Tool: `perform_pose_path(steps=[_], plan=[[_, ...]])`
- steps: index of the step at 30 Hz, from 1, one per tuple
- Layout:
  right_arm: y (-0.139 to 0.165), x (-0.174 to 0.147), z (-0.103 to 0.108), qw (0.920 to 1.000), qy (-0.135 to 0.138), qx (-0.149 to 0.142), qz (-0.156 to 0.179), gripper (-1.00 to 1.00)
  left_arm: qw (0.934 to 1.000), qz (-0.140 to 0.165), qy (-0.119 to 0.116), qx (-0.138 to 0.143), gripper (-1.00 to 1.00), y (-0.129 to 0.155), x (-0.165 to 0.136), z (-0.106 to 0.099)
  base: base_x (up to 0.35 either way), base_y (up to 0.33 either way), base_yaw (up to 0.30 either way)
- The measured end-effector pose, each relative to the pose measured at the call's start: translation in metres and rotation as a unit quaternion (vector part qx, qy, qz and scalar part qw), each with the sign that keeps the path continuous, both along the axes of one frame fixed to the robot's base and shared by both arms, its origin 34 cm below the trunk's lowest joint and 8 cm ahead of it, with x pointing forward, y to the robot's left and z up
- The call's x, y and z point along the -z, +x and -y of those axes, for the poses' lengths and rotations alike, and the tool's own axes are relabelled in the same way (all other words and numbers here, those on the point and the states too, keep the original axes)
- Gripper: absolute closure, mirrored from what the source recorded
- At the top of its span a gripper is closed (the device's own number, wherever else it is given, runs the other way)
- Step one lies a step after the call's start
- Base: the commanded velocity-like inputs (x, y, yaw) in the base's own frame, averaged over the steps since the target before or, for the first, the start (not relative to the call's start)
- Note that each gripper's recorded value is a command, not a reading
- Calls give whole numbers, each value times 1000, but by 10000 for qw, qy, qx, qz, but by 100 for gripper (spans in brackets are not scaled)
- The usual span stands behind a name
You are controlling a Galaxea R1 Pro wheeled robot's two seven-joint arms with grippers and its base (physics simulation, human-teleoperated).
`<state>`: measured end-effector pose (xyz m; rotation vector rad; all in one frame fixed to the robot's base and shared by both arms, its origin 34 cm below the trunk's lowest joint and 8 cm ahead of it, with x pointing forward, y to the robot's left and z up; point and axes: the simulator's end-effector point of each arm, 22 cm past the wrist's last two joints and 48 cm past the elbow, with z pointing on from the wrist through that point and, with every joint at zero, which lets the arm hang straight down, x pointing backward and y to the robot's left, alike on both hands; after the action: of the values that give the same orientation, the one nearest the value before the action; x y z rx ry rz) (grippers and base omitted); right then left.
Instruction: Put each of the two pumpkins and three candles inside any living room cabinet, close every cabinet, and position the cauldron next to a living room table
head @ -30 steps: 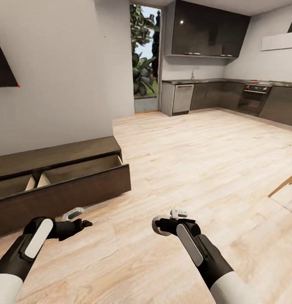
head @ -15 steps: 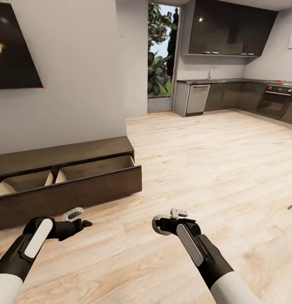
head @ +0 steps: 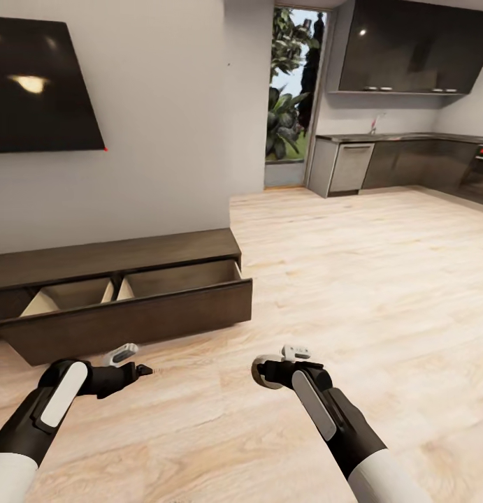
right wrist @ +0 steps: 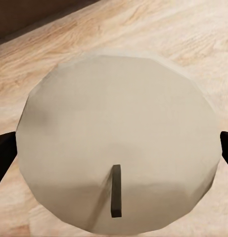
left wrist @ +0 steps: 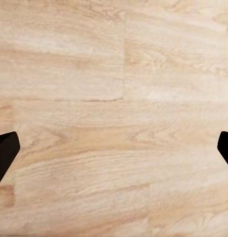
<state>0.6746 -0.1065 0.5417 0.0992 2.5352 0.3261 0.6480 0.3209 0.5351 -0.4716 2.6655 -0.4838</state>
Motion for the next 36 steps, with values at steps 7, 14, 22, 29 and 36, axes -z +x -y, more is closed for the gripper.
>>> perform_pose_path(steps=[7, 14, 22, 29, 36], plan=[[3, -14, 0, 10000, 1, 0, -2, 100, 10000, -5, 8, 3, -100, 2, -14, 0, 0, 0, 291], [5, -29, 0, 10000, -6, 2, 1, 100, 10000, -13, 22, 2, -100, 5, -28, 0, 0, 0, 291], [8, -45, 0, 10000, -9, 4, 3, 100, 10000, -15, 25, 2, -100, 7, -44, 0, 0, 0, 291], [10, -59, 1, 10000, -8, 10, 8, 100, 10000, -16, 25, 2, -100, 9, -58, 0, 0, 0, 194], [12, -73, 0, 10000, 3, 13, 13, 100, 10000, -16, 30, 6, -100, 11, -72, 0, 0, 0, -17]])
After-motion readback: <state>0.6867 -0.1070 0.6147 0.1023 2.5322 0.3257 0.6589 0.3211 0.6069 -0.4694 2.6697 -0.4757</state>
